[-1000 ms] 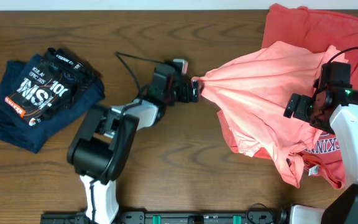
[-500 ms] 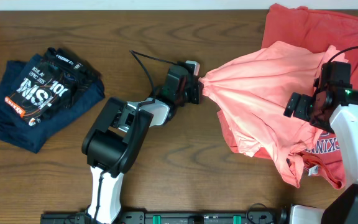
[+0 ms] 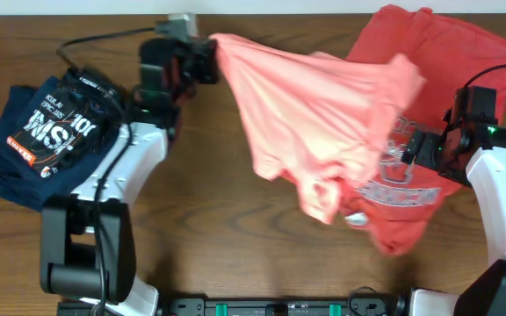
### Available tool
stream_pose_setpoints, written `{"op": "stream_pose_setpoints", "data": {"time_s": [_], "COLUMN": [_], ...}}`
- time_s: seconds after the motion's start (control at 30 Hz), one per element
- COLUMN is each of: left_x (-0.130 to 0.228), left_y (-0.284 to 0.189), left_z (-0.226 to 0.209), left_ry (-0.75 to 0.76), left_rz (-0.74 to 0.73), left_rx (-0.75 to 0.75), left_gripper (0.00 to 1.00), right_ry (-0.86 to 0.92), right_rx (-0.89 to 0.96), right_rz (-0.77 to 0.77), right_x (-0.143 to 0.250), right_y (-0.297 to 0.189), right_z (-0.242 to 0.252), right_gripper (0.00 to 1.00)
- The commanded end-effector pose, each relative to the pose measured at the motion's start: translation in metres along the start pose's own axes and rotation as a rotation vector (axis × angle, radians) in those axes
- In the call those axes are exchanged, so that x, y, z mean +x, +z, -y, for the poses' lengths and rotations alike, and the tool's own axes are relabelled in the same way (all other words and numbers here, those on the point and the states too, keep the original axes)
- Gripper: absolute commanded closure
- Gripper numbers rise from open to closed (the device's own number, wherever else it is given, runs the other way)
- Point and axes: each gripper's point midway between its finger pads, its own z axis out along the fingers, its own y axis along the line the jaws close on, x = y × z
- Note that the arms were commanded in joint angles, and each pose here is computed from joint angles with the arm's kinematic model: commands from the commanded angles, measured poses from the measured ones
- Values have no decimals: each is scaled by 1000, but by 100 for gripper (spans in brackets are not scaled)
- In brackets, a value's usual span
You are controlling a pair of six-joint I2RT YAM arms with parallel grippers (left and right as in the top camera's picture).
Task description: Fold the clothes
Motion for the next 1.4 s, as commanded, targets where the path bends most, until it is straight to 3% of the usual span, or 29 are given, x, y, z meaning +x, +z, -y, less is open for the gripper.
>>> {"op": "stream_pose_setpoints", "data": {"time_s": [0.0, 0.03, 0.1, 0.27, 0.43, 0.6, 0.8, 1.03, 1.3, 1.37], "left_x": [41, 49, 72, 138, 206, 245, 277, 286, 278, 274], "left_y": [9, 9, 6, -20, -69, -100, -107, -94, -81, -74], "left_z": [-34, -40, -50, -56, -48, -30, -4, 25, 9, 8], "left_ry": [-44, -57, -87, -181, -273, -275, -201, -153, -128, -120], "left_rz": [-115, -143, -228, -504, -825, -1003, -1072, -1043, -934, -906], "left_rx": [-81, -98, -136, -201, -287, -317, -271, -212, -357, -354], "left_gripper": [62, 45, 32, 28, 17, 11, 9, 9, 9, 16], "right_ry": [0, 0, 0, 2, 5, 6, 7, 7, 5, 5], "right_rx": [-4, -3, -2, -2, -3, -4, -3, -1, 3, 3], "right_rz": [17, 16, 13, 28, 32, 37, 36, 24, 9, 6], "right_x": [-3, -3, -2, -6, -7, -8, -8, -5, -1, -1], "right_y": [-3, -3, -3, -3, -3, -3, -3, -3, -3, -3], "right_z": [1, 1, 1, 1, 1, 0, 1, 2, 3, 3], "right_gripper": [1, 1, 1, 1, 1, 1, 1, 1, 1, 1]}}
